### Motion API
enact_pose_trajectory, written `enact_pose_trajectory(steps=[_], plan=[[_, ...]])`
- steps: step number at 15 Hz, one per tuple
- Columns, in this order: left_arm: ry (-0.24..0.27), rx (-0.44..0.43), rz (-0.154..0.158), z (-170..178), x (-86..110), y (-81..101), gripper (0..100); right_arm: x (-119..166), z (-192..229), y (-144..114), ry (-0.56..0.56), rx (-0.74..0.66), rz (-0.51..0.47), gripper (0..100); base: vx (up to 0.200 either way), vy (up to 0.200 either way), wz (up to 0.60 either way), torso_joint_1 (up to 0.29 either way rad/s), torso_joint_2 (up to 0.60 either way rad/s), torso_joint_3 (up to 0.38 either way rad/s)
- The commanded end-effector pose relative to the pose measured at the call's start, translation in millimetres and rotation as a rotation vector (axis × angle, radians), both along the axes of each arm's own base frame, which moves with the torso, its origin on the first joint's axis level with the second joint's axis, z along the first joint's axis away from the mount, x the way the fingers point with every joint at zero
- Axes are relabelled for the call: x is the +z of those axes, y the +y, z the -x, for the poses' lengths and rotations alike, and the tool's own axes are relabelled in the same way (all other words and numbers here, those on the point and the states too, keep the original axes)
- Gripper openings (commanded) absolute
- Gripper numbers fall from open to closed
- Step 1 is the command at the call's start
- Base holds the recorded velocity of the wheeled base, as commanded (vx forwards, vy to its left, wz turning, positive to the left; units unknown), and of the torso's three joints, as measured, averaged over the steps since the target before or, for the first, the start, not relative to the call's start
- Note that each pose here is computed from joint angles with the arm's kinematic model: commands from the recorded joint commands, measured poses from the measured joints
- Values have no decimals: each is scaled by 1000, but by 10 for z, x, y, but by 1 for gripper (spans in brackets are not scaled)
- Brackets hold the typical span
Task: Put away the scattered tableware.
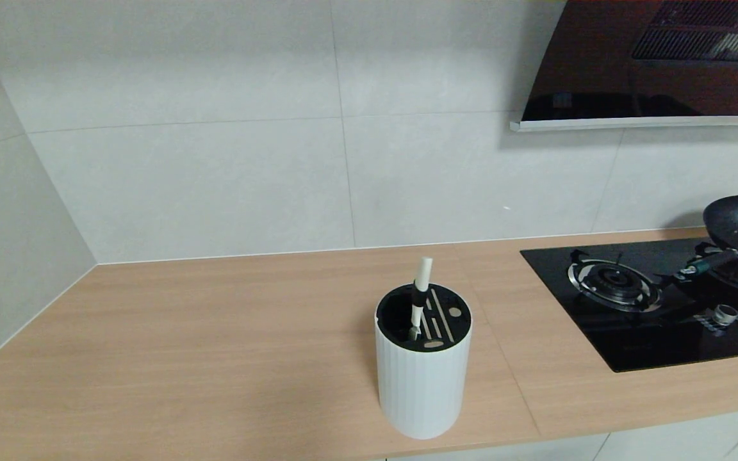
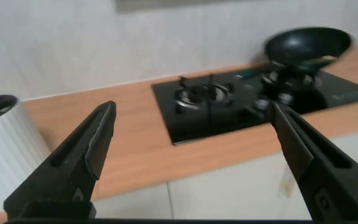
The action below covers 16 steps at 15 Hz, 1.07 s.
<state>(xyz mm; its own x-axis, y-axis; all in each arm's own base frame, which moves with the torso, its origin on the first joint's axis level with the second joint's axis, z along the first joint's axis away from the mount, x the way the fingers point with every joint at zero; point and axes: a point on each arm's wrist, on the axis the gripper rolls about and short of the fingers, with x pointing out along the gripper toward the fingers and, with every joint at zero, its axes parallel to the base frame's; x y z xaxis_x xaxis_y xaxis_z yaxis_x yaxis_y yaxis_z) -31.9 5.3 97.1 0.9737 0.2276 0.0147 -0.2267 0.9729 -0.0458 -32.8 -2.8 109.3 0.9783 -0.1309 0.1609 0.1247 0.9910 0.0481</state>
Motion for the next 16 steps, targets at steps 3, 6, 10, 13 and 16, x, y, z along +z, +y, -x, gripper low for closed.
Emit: enact_pose_trajectory(steps=[3, 6, 10, 13, 16], plan=[[30, -98, 4, -42, -131, -24, 100, -296, -99, 15, 122, 68, 10, 100, 0, 0, 0, 0, 0, 0], [31, -156, -2, -45, -134, -36, 100, -291, -99, 19, 118, 84, 21, 100, 0, 0, 0, 0, 0, 0], [34, -237, -35, -46, -134, -54, 100, -338, -101, 35, 169, 148, 106, 100, 0, 0, 0, 0, 0, 0], [40, -257, -63, -47, -140, -59, 100, -338, -101, 36, 168, 154, 86, 100, 0, 0, 0, 0, 0, 0], [44, -253, -160, -63, -167, -59, 100, -339, -100, 36, 166, 155, 75, 100, 0, 0, 0, 0, 0, 0]])
